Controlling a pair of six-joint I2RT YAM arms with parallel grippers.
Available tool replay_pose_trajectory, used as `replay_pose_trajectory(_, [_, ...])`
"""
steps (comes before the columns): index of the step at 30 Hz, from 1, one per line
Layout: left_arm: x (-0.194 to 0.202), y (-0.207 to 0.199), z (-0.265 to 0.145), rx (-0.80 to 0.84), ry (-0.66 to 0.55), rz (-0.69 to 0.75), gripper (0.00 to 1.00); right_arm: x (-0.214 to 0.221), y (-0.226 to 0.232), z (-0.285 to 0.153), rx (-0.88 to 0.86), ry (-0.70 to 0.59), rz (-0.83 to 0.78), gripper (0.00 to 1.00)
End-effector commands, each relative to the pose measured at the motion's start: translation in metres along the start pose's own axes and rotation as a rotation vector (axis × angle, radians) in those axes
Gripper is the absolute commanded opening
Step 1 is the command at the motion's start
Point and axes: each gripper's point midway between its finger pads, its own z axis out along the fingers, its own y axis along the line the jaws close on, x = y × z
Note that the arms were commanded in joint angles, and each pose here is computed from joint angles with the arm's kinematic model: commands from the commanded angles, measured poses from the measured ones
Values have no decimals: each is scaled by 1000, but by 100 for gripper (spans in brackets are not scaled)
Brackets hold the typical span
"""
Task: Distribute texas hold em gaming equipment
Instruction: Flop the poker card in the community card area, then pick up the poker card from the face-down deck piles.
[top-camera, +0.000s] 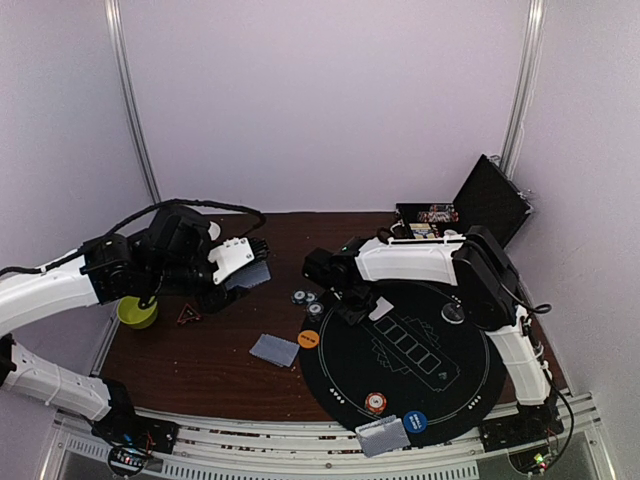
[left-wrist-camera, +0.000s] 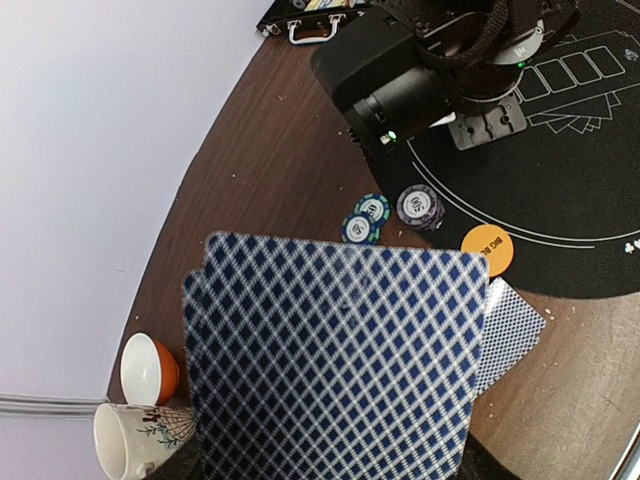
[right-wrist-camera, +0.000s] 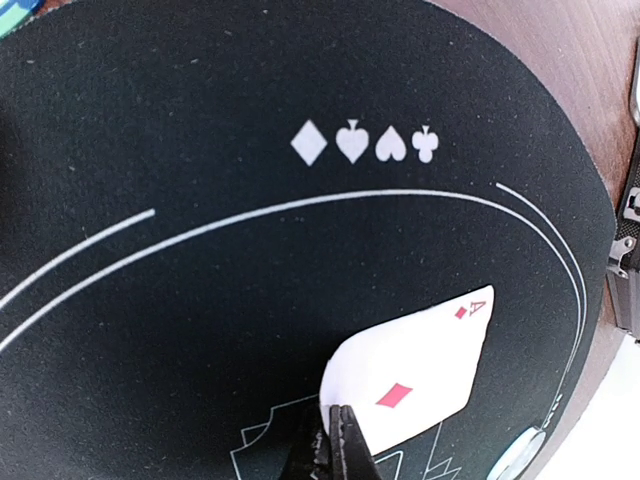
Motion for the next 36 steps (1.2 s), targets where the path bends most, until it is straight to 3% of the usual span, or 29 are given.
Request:
replay_pose_trajectory(1, [-8, 8, -5, -39, -44, -5, 61, 10, 14, 15, -54, 51, 25, 0])
replay_pose_trajectory(5, [-8, 8, -5, -37, -43, -7, 61, 12, 16, 14, -66, 60, 27, 0])
replay_pose_trajectory(10, [-8, 8, -5, -39, -44, -6, 61, 6, 22, -1, -141, 32, 54, 22])
replay_pose_trajectory(18, [-8, 9, -4, -43, -42, -1, 61, -12, 35, -55, -367, -86, 69, 31])
replay_pose_trajectory(23, [-8, 9, -5, -43, -46, -1, 61, -7, -4, -71, -370, -122, 141, 34])
replay_pose_trajectory(29, [-9, 8, -5, -37, -50, -3, 61, 5, -85, -22, -246, -78, 327, 29])
replay_pose_trajectory(36, [-7, 9, -5, -43, -46, -3, 61, 9, -112, 36, -85, 34, 269, 12])
